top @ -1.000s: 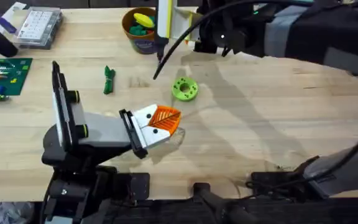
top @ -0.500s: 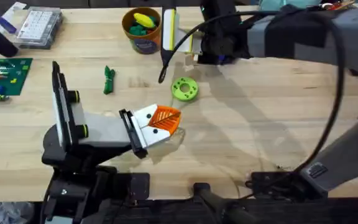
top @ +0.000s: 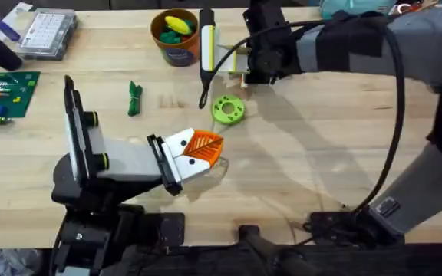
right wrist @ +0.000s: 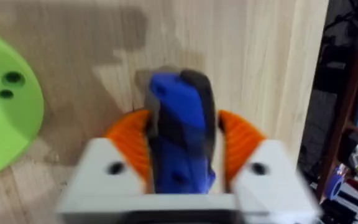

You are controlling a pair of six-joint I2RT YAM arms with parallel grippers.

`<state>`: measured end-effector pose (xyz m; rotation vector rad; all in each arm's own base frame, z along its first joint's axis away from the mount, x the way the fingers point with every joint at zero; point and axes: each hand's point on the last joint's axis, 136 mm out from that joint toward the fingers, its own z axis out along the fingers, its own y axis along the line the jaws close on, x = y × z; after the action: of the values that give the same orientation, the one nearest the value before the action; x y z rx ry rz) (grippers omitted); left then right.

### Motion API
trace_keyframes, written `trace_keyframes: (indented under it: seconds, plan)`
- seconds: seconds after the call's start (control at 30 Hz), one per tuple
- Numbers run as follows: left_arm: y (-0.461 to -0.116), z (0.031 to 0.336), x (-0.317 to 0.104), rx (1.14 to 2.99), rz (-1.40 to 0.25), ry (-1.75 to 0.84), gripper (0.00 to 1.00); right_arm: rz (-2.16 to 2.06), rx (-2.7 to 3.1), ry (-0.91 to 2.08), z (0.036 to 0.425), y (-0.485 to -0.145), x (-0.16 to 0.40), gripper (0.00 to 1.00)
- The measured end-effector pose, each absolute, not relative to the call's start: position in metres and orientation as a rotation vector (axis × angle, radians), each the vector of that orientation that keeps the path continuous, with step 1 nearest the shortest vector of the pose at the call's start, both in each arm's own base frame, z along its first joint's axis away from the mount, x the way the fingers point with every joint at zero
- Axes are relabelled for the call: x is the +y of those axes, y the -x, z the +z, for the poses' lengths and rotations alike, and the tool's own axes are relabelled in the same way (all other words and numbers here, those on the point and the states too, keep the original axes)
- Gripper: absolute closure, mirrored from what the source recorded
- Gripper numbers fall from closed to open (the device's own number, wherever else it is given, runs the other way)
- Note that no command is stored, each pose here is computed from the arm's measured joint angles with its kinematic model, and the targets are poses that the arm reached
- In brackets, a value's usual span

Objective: Pick up the gripper from the table and insert it into the empty holder that is missing its gripper. Then pick up a screw, insert it into the mounting hole, and use the screwdriver to tighten it. Finally, clean up the table by picking up the vegetable and placing it into the bucket.

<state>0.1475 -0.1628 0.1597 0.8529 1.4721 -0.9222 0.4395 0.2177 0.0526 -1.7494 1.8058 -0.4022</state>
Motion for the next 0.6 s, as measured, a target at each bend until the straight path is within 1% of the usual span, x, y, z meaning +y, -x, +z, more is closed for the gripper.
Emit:
trace_keyframes:
  seconds: [0.03, 0.07, 0.2, 0.6]
  plan:
    - [-0.1475, 0.1597, -0.1628, 1.472, -0.922, -0.853, 0.986, -0.402, 1.809, 1.749, 0.0522, -0.4396, 0.2168, 0.345]
    - [-0.1475, 0.1597, -0.1628, 1.472, -0.922, -0.853, 0.986, -0.404, 1.809, 1.747, 0.0528, -0.4404, 0.2164, 0.227]
    - [-0.1475, 0.1597, -0.1628, 1.472, -0.922, -0.853, 0.986, -0.409, 1.805, 1.738, 0.0575, -0.4441, 0.2165, 0.024]
    - [-0.1475, 0.1597, -0.1628, 1.472, -0.922, -0.853, 0.986, -0.446, 1.816, 1.732, 0.0587, -0.4456, 0.2133, 0.012]
